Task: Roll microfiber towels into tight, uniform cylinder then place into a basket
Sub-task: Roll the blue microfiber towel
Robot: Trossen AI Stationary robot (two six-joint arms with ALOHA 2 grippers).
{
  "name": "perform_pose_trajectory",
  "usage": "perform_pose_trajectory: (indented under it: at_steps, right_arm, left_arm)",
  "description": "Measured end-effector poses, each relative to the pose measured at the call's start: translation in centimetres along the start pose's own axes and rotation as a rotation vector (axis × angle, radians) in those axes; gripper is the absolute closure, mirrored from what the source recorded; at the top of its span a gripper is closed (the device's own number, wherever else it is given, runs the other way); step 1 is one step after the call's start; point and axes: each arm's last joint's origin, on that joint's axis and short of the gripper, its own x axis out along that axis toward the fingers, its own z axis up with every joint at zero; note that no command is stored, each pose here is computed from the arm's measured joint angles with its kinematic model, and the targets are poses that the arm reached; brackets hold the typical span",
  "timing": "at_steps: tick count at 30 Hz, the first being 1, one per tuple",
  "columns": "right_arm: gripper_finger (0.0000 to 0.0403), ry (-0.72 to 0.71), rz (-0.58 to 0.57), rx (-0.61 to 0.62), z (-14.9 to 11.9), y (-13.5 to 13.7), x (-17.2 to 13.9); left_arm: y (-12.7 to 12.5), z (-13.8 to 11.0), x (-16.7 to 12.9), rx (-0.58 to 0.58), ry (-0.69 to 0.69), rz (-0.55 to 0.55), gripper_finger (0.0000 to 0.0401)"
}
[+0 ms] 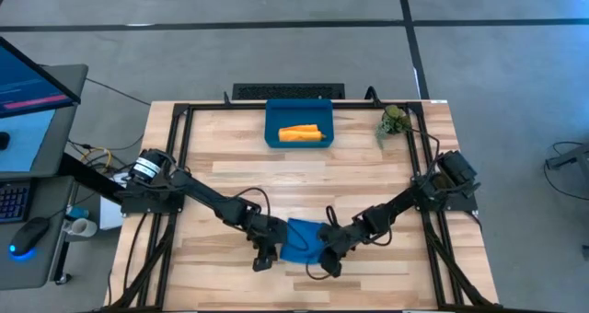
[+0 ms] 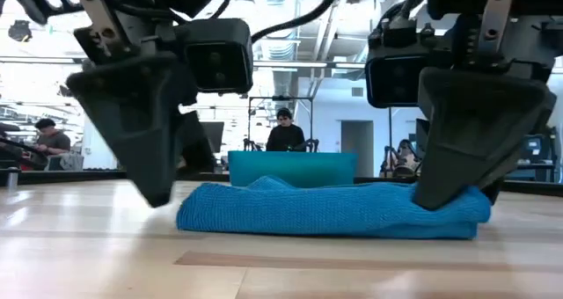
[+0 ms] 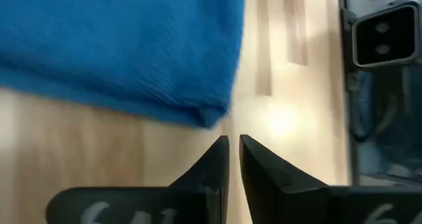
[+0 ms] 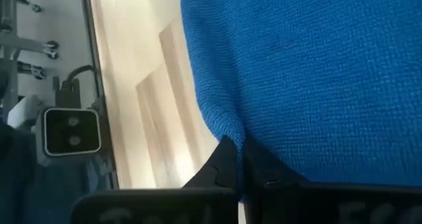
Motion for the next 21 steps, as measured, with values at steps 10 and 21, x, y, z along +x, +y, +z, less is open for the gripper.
perform_pose_trajectory:
  at_steps: [10,21]
  right_arm:
    - [0.0393,0.017,0.015,-0.010,0.2,-0.1,0.0]
    - [0.0391,0.031,-0.020,-0.009,0.1,-0.4,-0.1]
  left_arm:
    - [-2.3,-0.6,-0.1,0.363,-0.122,0.194,0.0400]
    - [-4.5,-1.7,0.2,0.636,-0.176,0.325,0.0394]
